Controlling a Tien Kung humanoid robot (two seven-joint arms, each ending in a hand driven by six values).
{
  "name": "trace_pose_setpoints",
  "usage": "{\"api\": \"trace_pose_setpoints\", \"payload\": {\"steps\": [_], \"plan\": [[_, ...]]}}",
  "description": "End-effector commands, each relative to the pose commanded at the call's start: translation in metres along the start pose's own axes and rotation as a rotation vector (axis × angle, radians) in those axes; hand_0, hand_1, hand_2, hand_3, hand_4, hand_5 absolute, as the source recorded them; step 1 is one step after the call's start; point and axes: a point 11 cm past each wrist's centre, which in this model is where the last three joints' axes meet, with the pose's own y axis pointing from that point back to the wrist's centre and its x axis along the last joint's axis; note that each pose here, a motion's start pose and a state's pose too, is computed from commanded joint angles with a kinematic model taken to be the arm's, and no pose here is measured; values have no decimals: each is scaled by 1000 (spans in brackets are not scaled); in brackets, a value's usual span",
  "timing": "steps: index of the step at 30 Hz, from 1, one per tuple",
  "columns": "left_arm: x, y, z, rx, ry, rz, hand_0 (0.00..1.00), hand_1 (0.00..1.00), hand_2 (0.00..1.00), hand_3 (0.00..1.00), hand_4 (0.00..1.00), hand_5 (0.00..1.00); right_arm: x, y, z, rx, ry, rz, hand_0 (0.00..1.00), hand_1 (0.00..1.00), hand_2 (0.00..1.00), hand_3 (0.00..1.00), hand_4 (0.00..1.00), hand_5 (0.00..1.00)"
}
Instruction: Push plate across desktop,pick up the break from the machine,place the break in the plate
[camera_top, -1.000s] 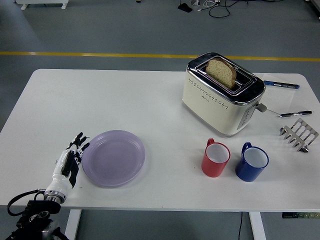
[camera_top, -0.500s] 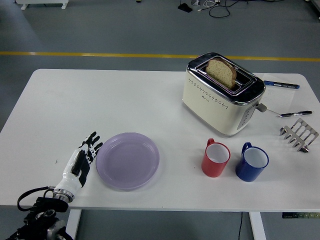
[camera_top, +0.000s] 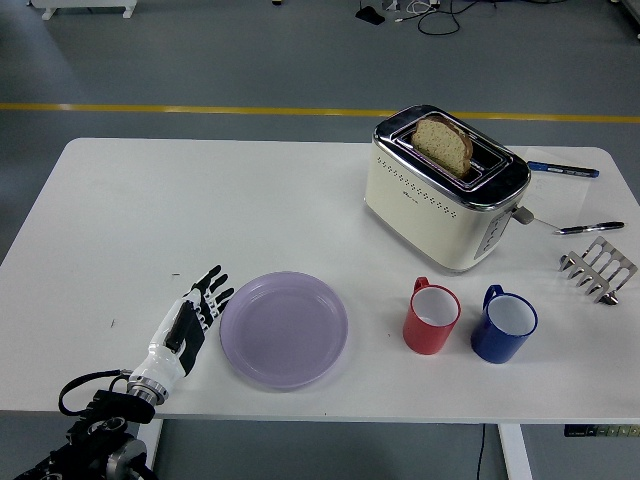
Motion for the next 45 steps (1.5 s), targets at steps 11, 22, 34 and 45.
{"api": "trace_pose_setpoints", "payload": {"steps": [11, 22, 34, 45], "plan": [[-20, -10, -2, 17, 16, -64, 914, 906, 976, 977, 513, 998, -2, 0, 4, -8, -3, -5, 671, 609, 638, 627, 445, 411], [-35, -18, -4, 37, 22, -121, 909, 900, 970, 974, 509, 998, -3, 0, 5, -9, -5, -5, 671, 609, 638, 627, 445, 409], [-48, -26, -1, 42, 11, -161, 903, 897, 967, 971, 511, 998, -5, -1, 5, -9, -5, -10, 670, 608, 638, 627, 445, 411], [-19, -20, 12, -1, -68, 7, 841, 832, 867, 858, 509, 998, -22, -11, -10, 16, 83, -56, 671, 615, 638, 628, 447, 406]]}}
